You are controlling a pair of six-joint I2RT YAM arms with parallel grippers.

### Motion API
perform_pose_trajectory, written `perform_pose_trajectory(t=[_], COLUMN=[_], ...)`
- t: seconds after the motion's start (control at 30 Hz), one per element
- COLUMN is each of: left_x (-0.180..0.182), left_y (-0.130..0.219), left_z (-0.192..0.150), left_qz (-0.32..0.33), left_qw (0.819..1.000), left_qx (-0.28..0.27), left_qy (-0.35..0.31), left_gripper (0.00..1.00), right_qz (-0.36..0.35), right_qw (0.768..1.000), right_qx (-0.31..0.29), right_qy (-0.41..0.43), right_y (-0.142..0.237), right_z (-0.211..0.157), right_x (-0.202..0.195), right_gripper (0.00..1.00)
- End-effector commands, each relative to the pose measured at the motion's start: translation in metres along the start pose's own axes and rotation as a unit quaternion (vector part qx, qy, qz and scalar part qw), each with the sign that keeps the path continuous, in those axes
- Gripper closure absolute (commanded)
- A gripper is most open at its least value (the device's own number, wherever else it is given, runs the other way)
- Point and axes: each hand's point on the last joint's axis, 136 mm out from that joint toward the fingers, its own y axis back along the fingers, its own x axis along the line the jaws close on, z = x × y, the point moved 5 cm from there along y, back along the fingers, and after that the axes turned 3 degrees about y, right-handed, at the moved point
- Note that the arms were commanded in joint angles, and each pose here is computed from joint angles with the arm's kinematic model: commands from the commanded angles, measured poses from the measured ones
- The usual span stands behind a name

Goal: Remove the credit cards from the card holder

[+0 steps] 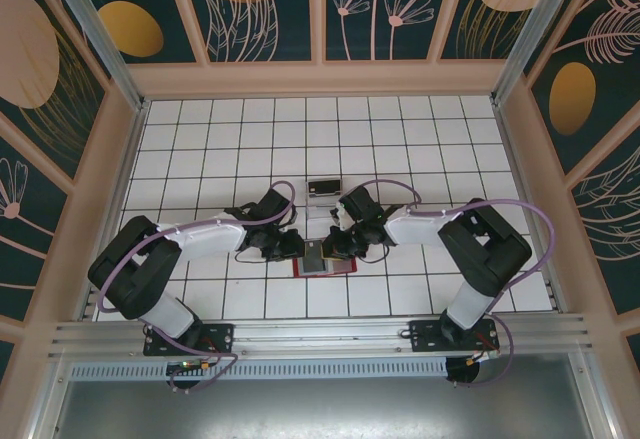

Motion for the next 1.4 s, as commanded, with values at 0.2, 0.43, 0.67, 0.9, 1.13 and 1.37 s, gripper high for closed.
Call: perform_pose_trajectory(t=[0.2, 0.43, 0.67, 0.9, 1.13, 1.37], left_x=[0.019, 0.019, 0.019, 0.017, 0.016, 0.013], left_y=[-0.003, -0.004, -0.005, -0.004, -0.002, 0.004], left_z=[-0.008, -0.008, -0.006, -0.005, -0.004, 0.0], left_qz=[0.05, 0.051, 0.056, 0.056, 0.056, 0.058], left_qw=[0.999, 0.999, 0.998, 0.998, 0.998, 0.998], left_qx=[0.005, 0.008, 0.01, 0.01, 0.005, -0.009], left_qy=[0.002, 0.002, -0.001, -0.005, -0.005, -0.01], left_gripper=[0.76, 0.77, 0.77, 0.77, 0.77, 0.78], right_qz=[-0.039, -0.025, -0.006, 0.009, 0.005, -0.016], right_qw=[0.999, 0.999, 0.999, 0.999, 0.999, 0.999], right_qx=[-0.012, -0.012, -0.013, -0.008, -0.008, -0.02], right_qy=[-0.022, -0.02, -0.031, -0.037, -0.04, -0.036], right_y=[0.017, 0.015, 0.006, 0.001, 0.0, 0.011], right_z=[-0.008, -0.005, -0.005, -0.008, -0.009, -0.009], right_x=[-0.017, -0.014, -0.017, -0.02, -0.022, -0.024], right_gripper=[0.95, 0.83, 0.75, 0.76, 0.85, 0.91])
